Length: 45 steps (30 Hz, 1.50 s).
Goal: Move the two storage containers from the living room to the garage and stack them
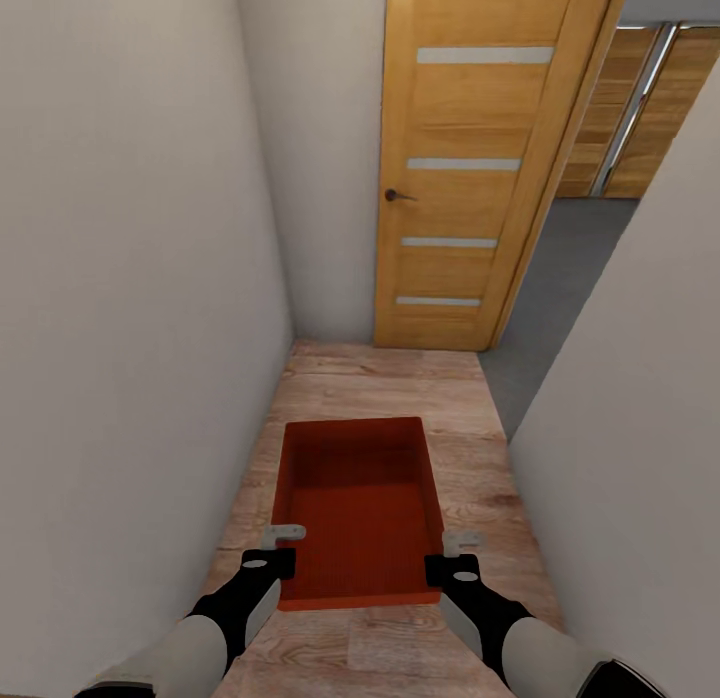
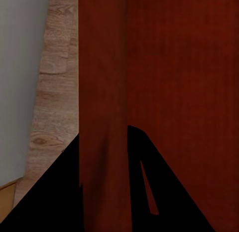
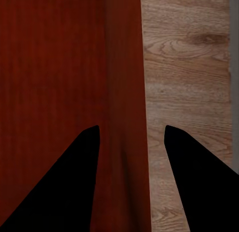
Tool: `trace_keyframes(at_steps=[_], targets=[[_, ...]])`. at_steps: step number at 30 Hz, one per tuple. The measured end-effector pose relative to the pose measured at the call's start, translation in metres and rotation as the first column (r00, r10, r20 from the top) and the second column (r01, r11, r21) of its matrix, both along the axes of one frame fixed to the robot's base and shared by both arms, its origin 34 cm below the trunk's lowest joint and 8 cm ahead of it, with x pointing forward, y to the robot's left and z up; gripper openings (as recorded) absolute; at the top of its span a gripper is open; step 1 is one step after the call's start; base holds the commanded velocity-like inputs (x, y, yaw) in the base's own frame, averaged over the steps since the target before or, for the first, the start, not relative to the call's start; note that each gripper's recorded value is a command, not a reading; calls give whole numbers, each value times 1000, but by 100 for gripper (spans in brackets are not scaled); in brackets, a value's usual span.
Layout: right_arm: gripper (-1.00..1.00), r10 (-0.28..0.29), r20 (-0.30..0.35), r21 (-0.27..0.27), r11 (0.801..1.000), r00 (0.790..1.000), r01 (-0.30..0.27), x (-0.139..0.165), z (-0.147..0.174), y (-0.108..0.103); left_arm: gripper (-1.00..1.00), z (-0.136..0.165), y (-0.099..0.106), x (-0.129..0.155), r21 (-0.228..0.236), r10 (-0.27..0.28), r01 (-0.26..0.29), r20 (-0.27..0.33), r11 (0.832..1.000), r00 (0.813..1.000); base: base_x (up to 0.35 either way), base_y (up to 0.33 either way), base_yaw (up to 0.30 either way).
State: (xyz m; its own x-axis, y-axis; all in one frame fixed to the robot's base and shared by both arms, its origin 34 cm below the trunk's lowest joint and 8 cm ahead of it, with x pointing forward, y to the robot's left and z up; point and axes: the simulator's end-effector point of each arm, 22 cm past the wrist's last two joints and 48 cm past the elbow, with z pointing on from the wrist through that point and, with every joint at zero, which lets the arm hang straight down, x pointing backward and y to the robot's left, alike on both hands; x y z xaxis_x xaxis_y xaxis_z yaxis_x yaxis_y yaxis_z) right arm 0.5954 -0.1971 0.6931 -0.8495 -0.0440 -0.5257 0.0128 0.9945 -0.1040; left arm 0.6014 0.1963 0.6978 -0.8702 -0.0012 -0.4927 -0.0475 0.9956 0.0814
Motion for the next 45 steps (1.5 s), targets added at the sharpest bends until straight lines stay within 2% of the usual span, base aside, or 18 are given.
trace_keyframes(at_steps=[39, 45], targets=[[-100, 0, 0, 0, 1000, 1000, 0, 0, 0, 0, -100, 0, 0, 0, 0, 0, 0, 0, 1000, 1000, 324, 0, 0], [-100, -4, 0, -7, 1000, 1000, 4, 0, 1, 4, -100, -1, 4, 0, -5, -2, 2, 0, 1000, 1000, 324, 0, -150]])
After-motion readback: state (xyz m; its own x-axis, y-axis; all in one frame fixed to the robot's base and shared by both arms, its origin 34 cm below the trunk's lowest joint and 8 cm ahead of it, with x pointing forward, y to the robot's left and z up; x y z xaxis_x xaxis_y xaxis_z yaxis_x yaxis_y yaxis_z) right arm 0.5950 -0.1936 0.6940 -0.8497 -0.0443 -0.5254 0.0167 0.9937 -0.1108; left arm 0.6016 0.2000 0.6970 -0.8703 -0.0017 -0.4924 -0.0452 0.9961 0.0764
